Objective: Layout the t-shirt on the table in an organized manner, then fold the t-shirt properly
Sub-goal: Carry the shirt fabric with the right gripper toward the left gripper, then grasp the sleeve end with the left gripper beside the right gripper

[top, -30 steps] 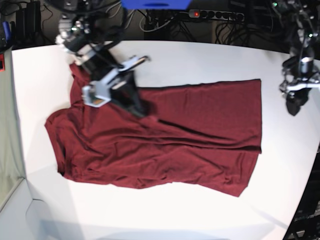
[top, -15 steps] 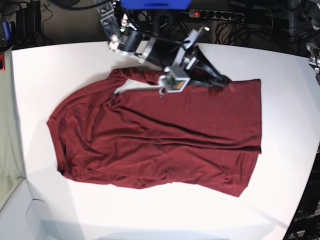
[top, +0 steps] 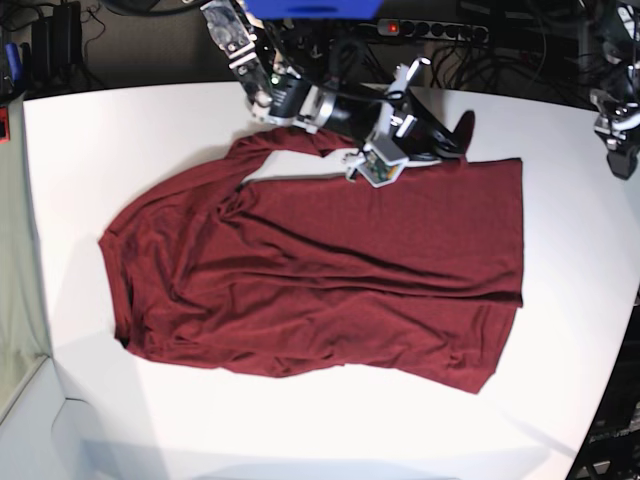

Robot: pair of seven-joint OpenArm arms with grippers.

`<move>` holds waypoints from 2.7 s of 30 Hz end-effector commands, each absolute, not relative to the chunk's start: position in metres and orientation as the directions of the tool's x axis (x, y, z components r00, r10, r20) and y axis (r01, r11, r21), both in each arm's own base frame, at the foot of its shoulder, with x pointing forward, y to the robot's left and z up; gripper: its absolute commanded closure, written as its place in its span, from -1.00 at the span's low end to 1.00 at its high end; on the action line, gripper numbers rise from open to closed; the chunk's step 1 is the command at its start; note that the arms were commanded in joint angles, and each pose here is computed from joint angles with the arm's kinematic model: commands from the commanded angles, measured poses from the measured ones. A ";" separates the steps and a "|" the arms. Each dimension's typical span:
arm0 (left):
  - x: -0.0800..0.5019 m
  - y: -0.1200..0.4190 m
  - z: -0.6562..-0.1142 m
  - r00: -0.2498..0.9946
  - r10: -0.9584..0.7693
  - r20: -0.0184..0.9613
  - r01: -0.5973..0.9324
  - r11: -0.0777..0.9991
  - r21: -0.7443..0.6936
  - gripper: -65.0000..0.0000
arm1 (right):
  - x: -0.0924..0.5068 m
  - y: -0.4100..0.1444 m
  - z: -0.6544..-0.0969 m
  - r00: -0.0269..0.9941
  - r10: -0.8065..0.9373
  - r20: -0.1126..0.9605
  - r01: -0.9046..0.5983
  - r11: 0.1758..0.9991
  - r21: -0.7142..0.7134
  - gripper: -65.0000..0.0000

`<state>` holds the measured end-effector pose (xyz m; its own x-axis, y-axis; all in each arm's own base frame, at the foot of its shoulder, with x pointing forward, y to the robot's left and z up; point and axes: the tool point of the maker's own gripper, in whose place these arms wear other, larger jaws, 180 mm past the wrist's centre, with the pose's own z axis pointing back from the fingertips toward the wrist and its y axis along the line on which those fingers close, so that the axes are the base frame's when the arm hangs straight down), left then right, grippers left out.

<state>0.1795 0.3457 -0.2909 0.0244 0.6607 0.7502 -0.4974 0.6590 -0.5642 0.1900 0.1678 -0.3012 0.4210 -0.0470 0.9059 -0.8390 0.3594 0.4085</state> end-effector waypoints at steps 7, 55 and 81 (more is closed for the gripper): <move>0.183 0.339 -0.303 0.043 0.684 0.728 -0.488 0.650 -0.582 0.02 | 0.192 0.160 -0.261 0.334 -0.129 0.934 -0.869 0.340 0.358 0.13; 0.241 0.139 -0.380 0.542 0.273 0.794 -0.055 0.955 -0.291 0.03 | 0.251 -0.027 -0.314 0.333 -0.047 0.942 -0.587 0.771 0.246 0.11; 0.229 0.091 -0.405 0.624 0.040 0.780 0.168 0.969 -0.184 0.03 | 0.258 -0.044 -0.320 0.337 -0.027 0.941 -0.564 0.794 0.225 0.11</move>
<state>0.2204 0.0929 -0.4168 0.6608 0.0351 0.7497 0.1560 0.9707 -0.1829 0.2552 -0.0465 -0.3326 0.3769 -0.0029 0.9263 -0.5481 0.8054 0.2255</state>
